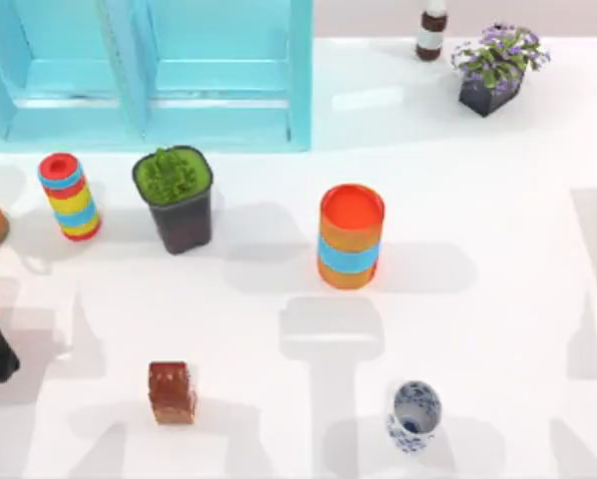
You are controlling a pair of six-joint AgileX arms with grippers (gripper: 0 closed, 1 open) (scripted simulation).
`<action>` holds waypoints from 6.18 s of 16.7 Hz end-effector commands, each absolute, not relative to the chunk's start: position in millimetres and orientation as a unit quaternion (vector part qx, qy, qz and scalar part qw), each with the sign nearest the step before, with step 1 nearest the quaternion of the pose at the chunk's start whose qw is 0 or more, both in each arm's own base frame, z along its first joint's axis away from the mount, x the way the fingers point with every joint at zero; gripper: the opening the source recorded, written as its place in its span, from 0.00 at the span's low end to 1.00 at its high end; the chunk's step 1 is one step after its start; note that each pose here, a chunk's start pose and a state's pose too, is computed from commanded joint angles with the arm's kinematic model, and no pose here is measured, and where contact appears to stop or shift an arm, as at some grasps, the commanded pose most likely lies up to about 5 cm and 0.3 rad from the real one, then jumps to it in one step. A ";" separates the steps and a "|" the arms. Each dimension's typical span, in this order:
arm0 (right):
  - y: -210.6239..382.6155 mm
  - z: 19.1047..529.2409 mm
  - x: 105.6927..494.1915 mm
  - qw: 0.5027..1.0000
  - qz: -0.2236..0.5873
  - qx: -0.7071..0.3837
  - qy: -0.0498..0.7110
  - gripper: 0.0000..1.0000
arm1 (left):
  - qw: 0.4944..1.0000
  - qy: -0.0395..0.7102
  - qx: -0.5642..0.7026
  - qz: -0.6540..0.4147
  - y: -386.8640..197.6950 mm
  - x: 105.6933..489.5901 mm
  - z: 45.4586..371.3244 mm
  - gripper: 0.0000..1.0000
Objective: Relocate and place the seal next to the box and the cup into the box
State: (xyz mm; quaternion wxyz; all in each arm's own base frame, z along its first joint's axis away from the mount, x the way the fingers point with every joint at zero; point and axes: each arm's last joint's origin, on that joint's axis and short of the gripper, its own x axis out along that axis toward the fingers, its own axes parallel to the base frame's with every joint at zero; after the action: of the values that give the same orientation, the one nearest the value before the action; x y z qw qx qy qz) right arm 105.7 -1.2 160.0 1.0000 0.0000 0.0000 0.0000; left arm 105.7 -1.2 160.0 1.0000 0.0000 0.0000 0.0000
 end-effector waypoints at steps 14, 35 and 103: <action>40.6 279.1 136.4 0.964 0.145 0.096 0.199 1.00 | 1.000 0.000 0.000 0.000 -1.2 105.7 160.0 1.00; 414.1 230.5 256.2 0.705 0.020 0.013 0.709 1.00 | 1.000 0.000 0.000 0.000 -1.2 105.7 160.0 1.00; 438.7 191.1 257.1 0.713 0.018 0.017 0.701 0.00 | 1.000 0.000 0.000 0.000 -1.2 105.7 160.0 1.00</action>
State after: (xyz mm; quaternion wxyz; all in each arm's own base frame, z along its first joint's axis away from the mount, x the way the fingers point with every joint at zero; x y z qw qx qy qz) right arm 257.1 438.7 191.1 0.7130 0.0167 0.7008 0.0183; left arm 105.7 -1.2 160.0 1.0000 0.0000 0.0000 0.0000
